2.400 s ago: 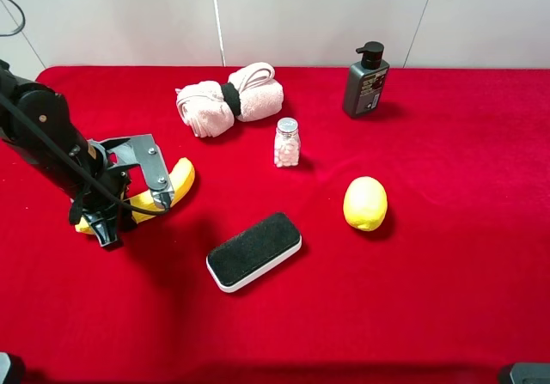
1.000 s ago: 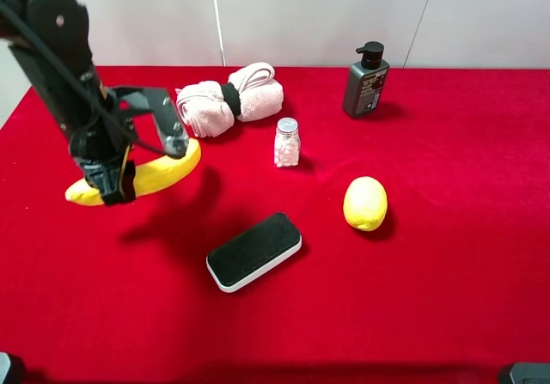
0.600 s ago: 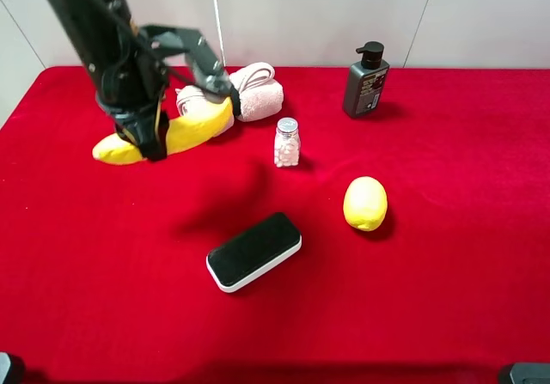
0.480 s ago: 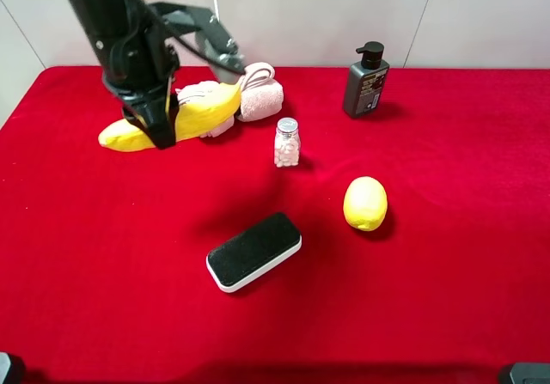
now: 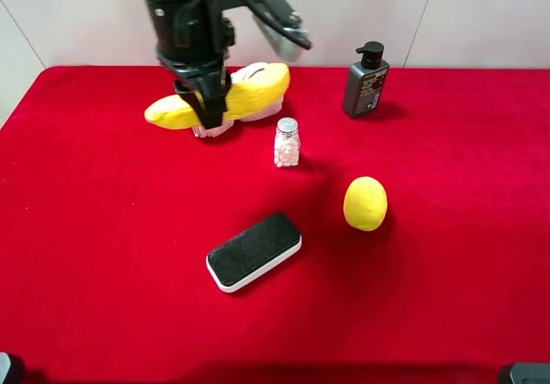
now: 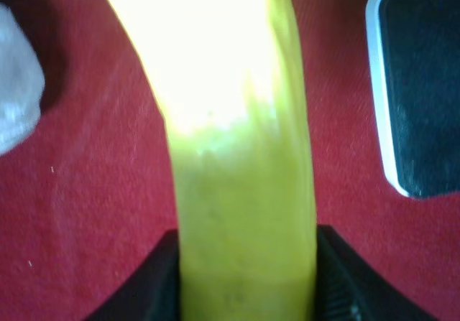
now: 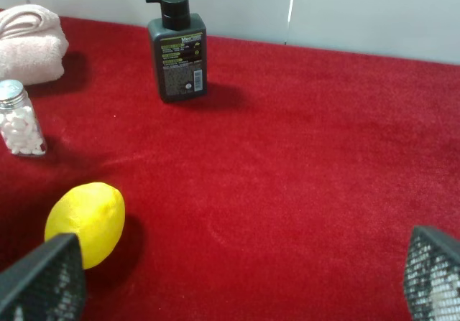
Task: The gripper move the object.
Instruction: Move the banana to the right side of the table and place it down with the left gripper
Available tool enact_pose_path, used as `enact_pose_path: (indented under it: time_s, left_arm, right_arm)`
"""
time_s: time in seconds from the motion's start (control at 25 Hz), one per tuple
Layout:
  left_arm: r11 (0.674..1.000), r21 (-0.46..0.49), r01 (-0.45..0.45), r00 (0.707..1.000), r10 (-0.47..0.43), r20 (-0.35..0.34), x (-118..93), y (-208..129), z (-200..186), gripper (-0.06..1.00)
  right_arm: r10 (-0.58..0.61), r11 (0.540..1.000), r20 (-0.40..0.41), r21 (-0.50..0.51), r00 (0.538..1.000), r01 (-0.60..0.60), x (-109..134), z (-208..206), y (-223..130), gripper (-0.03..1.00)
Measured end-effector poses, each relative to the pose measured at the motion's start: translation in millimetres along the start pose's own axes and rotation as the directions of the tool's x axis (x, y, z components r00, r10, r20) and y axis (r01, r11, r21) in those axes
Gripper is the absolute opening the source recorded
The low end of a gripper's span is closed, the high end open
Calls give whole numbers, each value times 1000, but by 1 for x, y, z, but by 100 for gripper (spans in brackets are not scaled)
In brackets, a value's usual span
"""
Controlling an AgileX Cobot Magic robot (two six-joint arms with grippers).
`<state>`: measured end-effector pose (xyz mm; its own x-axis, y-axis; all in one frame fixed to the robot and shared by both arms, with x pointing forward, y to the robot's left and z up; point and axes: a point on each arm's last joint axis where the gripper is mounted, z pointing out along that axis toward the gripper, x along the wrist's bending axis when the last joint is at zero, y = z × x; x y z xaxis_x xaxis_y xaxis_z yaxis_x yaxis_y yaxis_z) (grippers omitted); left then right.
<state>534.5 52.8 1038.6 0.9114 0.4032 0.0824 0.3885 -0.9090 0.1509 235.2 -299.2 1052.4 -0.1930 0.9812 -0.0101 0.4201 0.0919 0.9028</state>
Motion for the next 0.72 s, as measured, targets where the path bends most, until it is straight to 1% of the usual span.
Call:
enact_pose_path:
  time_s: [0.44,0.72]
  left_arm:
    - [993,-66,-95,995,94,-14,-15,67,21,36]
    - [987,-100,-127,992,126,-17,-22,95,35,36]
  right_arm:
    - [0,1000,0,0,1000,0,0,0,0,69]
    - [0,1000,0,0,1000,0,0,0,0,69]
